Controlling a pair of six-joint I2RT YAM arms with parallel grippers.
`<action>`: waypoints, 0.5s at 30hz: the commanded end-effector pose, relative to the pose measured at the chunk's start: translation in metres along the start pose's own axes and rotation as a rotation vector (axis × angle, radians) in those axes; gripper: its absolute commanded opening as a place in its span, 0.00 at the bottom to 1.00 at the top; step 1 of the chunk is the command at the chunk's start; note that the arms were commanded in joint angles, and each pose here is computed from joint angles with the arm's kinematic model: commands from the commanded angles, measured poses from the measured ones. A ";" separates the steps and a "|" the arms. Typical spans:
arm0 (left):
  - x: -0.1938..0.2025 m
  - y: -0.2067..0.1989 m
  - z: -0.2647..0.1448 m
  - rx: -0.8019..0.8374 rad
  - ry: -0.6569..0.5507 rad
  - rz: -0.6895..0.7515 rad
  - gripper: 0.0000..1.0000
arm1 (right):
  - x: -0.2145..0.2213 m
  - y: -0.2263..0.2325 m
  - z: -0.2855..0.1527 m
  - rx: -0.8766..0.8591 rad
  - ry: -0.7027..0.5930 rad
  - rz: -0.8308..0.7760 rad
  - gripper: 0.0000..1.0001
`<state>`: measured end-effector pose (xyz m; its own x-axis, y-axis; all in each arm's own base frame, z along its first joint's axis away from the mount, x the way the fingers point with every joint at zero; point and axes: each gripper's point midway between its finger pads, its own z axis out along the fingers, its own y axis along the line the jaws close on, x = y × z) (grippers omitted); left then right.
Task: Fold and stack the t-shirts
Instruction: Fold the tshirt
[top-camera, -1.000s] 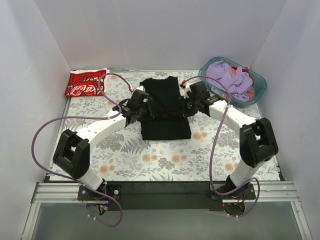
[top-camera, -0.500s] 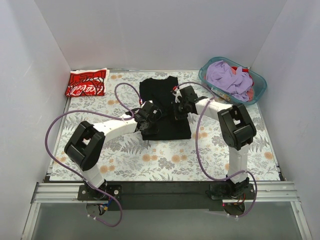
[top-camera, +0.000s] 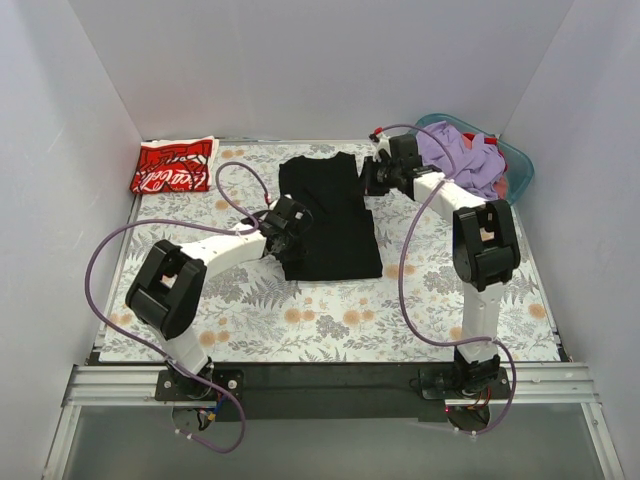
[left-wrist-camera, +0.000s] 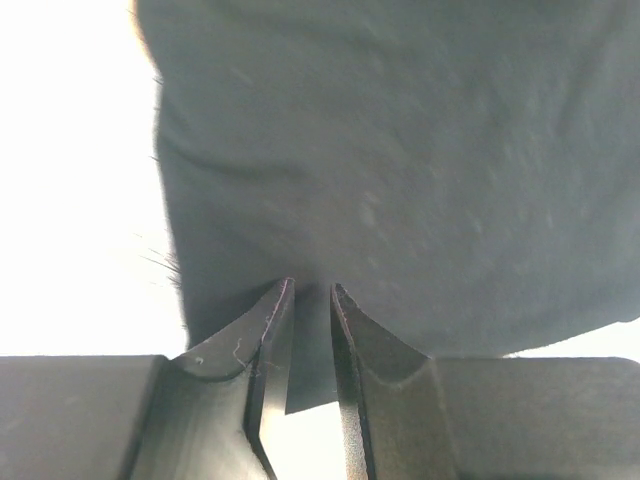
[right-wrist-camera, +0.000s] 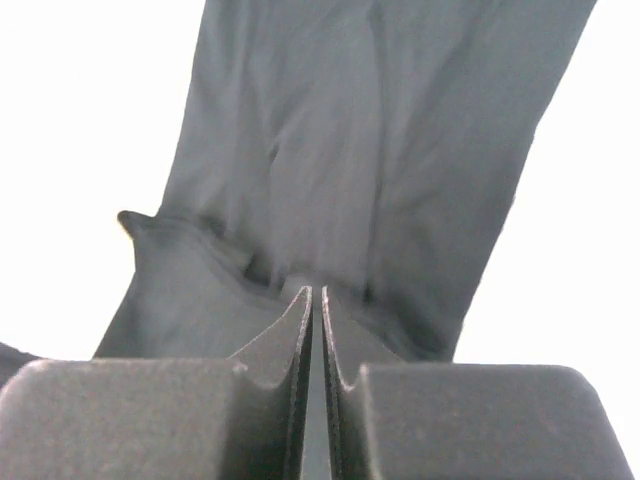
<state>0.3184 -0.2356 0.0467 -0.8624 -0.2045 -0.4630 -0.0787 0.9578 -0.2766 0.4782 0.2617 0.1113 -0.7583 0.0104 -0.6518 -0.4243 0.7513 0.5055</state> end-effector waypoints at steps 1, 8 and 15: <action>-0.040 0.005 -0.008 0.031 -0.061 -0.062 0.20 | 0.011 0.036 -0.025 -0.149 0.005 0.013 0.12; -0.075 0.019 0.025 0.009 -0.052 -0.091 0.16 | 0.058 0.039 -0.048 -0.205 0.042 0.076 0.12; -0.106 0.033 0.071 -0.038 -0.032 -0.106 0.15 | 0.081 0.042 -0.060 -0.222 0.073 0.086 0.12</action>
<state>0.4240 -0.2006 0.0241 -0.8372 -0.3230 -0.4413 -0.2022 0.9326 -0.2991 0.3698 0.2513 0.0831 -0.8705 0.0033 -0.4922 -0.3769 0.6386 0.6709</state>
